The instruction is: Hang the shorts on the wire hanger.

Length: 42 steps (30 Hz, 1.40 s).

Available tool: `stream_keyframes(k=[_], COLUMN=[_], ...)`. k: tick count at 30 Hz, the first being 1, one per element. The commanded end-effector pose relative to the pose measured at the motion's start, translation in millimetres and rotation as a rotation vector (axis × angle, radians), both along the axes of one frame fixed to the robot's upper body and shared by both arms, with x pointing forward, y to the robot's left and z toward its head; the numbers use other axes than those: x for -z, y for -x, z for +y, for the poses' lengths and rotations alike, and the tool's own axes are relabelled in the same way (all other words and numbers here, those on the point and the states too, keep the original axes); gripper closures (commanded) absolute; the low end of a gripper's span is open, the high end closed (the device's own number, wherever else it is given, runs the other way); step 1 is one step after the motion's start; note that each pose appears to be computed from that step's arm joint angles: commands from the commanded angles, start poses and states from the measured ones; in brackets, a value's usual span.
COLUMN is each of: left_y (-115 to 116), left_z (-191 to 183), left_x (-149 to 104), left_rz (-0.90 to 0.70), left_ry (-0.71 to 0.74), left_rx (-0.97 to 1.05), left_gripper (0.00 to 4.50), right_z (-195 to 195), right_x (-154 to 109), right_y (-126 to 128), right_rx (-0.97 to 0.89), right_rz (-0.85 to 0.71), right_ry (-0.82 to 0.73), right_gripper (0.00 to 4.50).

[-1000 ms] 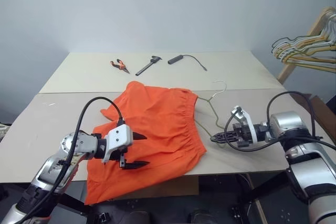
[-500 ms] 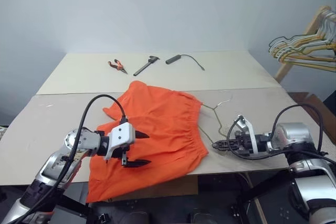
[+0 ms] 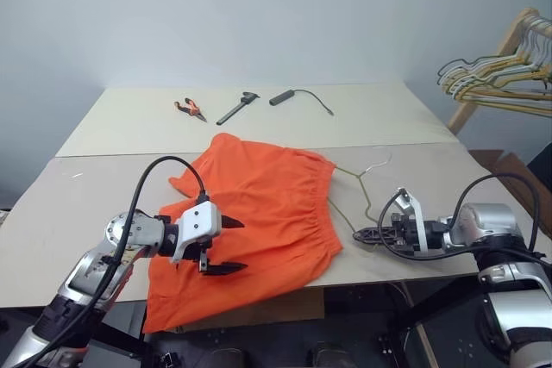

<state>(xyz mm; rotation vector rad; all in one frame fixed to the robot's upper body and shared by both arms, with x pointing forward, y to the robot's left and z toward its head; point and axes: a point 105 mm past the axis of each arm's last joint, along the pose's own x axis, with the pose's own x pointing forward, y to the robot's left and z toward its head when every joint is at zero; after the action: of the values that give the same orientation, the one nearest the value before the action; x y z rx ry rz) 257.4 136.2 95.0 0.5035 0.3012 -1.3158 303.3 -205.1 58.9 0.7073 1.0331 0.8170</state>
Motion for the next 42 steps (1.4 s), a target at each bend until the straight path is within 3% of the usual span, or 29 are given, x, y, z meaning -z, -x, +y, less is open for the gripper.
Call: stream_keyframes(k=[1, 7, 12, 15, 20, 26, 42], left_y=[-3.6, -24.5, -71.2, -96.1, -106.5, -98.9, -113.9], left_z=[-0.5, -3.7, 1.3, 5.6, 2.7, 5.6, -5.5], left_x=[-14.1, -40.6, -90.6, -128.3, -167.5, -153.1, -140.7], left_rz=[-0.070, -0.169, -0.380, -0.493, -0.550, -0.463, -0.312], left_ry=[0.008, 0.070, 0.133, 0.199, 0.264, 0.110, -0.077], left_rx=[0.002, -0.033, -0.164, -0.223, -0.169, 0.023, 0.213], left_gripper=[0.04, 0.04, 0.04, 0.04, 0.04, 0.04, 0.04], right_z=[-2.9, 9.0, 14.9, 15.9, 23.6, 36.1, 68.7], right_x=[-31.7, -52.5, -60.6, -72.9, -97.1, -106.4, -117.3], right_y=[-13.9, -18.1, -22.5, -28.2, -31.7, -32.8, -36.8], right_rx=[-0.022, -0.199, -0.381, -0.448, -0.508, -0.602, -0.736], right_rz=[-0.173, -0.515, -0.809, -0.913, -1.012, -1.102, -1.191], right_ry=[0.015, 0.219, 0.520, 0.646, 0.719, 0.796, 0.816], right_gripper=[4.50, 4.50, 4.50, 4.50, 4.50, 4.50, 4.50])
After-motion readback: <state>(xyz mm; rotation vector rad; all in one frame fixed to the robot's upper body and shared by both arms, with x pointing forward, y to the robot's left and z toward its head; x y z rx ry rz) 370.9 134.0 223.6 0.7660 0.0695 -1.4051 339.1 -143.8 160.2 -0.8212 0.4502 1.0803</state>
